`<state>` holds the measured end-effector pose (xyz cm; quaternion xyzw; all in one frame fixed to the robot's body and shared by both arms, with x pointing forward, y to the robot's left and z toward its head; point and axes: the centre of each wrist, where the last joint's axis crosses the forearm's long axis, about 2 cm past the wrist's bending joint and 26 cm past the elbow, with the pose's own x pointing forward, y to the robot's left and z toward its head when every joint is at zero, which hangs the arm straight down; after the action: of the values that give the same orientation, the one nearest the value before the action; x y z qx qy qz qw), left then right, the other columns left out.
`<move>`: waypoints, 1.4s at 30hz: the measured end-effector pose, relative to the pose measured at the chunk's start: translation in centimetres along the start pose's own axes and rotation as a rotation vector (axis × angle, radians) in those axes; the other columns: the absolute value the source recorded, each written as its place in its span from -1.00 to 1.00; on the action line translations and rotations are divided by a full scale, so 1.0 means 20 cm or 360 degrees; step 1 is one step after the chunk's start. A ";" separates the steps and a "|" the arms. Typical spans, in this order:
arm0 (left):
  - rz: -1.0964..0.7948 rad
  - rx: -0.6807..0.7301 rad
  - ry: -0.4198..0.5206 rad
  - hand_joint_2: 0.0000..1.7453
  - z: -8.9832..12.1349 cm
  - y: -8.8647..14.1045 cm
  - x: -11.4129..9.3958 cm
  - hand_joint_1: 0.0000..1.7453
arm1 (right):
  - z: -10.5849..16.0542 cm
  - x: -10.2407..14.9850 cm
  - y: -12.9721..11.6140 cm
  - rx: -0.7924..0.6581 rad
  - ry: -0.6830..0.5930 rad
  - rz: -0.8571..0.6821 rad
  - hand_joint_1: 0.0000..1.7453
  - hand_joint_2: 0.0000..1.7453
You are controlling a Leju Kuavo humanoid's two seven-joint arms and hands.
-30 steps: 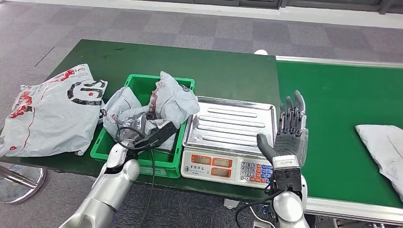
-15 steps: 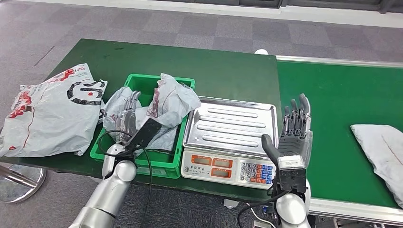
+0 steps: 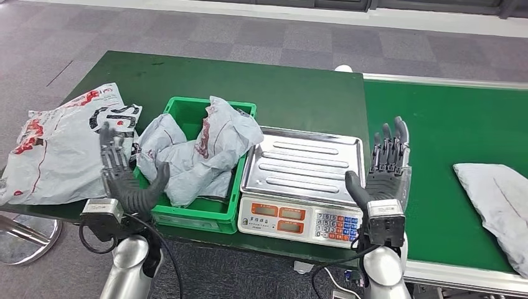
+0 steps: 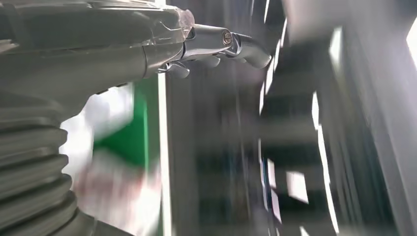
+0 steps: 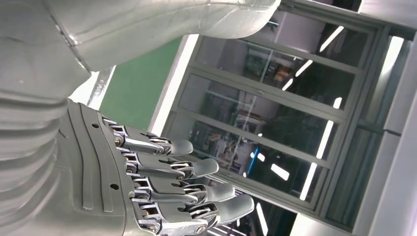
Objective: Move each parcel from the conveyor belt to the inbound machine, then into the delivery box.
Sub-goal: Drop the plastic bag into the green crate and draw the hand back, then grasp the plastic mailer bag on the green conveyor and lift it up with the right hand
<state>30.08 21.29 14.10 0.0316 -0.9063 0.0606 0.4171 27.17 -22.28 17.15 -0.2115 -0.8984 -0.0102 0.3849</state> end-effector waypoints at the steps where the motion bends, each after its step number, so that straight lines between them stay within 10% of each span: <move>1: 0.0117 -0.0109 0.0030 1.00 0.01 -0.02 0.00 -1.00 | -0.01 -0.01 0.00 -0.0003 0.0021 0.0013 -1.00 1.00; 13: 0.0444 -0.0692 0.0284 1.00 0.10 -0.12 -0.07 -1.00 | -0.03 -0.16 -0.13 -0.0115 0.0186 0.0302 -1.00 1.00; 22: 0.0467 -0.0803 0.0365 1.00 0.13 -0.15 -0.10 -1.00 | -0.28 -0.41 -0.52 -0.0178 0.0386 0.1005 -1.00 1.00; 29: 0.0458 -0.0768 0.0394 1.00 0.14 -0.13 -0.11 -1.00 | -0.44 -0.72 -0.93 -0.0048 0.0901 0.1667 -1.00 1.00; 42: 0.0415 -0.0765 0.0419 1.00 0.13 -0.09 -0.13 -1.00 | -0.12 -0.94 -1.51 0.0254 0.2027 0.2186 -1.00 1.00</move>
<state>30.04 19.15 10.64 -0.1928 -0.8292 -0.0991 0.5152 28.63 -57.15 10.08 -0.6228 -0.1952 0.1668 0.7390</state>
